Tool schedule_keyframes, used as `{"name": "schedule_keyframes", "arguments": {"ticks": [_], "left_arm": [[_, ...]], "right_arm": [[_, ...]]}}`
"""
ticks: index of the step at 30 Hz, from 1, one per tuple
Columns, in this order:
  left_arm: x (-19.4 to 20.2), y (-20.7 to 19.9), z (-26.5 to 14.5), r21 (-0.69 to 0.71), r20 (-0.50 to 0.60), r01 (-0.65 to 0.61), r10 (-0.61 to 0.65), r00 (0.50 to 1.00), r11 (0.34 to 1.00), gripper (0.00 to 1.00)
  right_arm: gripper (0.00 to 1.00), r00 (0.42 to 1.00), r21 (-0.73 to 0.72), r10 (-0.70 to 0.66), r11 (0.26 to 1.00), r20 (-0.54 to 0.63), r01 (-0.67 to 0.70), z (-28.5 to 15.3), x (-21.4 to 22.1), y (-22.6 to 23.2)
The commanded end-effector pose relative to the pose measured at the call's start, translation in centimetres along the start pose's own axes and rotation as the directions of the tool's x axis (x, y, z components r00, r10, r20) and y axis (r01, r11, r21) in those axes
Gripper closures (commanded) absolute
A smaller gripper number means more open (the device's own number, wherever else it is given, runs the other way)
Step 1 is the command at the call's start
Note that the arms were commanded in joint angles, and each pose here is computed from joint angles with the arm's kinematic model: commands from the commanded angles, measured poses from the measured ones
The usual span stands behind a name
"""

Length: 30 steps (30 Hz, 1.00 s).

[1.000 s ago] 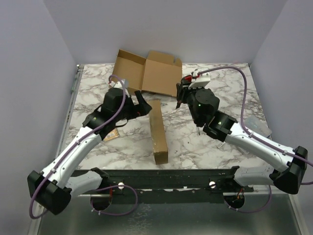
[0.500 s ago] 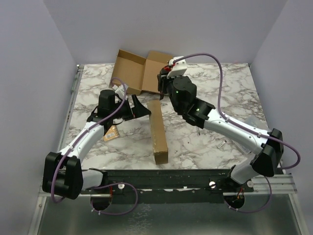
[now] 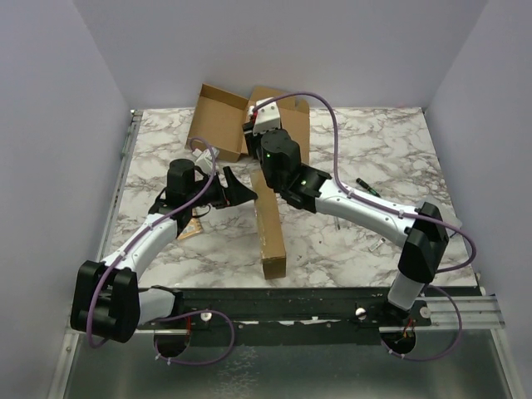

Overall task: Unpack the express box
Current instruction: Adjust the express box at the center of the board.

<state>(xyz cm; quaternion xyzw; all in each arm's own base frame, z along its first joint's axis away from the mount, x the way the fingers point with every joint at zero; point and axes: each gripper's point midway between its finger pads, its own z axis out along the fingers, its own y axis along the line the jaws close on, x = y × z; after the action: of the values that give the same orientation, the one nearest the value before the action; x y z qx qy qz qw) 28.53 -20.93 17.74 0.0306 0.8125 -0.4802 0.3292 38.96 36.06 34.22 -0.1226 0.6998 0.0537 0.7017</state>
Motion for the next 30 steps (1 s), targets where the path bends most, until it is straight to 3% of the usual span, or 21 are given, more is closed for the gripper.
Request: {"name": "schedule_keyframes", "arguments": {"ticks": [1, 21, 27, 30], "left_arm": [[1.1, 0.6, 0.5, 0.002, -0.026, -0.008, 0.008, 1.000, 1.000, 0.19], [2.7, 1.5, 0.5, -0.031, -0.055, 0.030, -0.031, 0.998, 0.999, 0.23], [0.0, -0.8, -0.2, 0.003, 0.006, -0.042, 0.042, 0.999, 0.999, 0.02], [-1.7, -2.5, -0.5, 0.023, 0.046, -0.015, 0.014, 0.999, 1.000, 0.01]], "right_arm": [[1.00, 0.998, 0.040, -0.001, 0.999, 0.057, -0.001, 0.6, -2.2, -0.2], [1.00, 1.000, 0.023, -0.026, 0.999, 0.016, 0.025, 0.9, -0.5, 1.5], [1.00, 1.000, 0.077, 0.013, 0.997, 0.006, -0.013, -0.6, -3.2, -2.1], [1.00, 0.998, 0.094, 0.028, 0.995, -0.062, -0.022, -1.8, -2.4, -5.5]]}}
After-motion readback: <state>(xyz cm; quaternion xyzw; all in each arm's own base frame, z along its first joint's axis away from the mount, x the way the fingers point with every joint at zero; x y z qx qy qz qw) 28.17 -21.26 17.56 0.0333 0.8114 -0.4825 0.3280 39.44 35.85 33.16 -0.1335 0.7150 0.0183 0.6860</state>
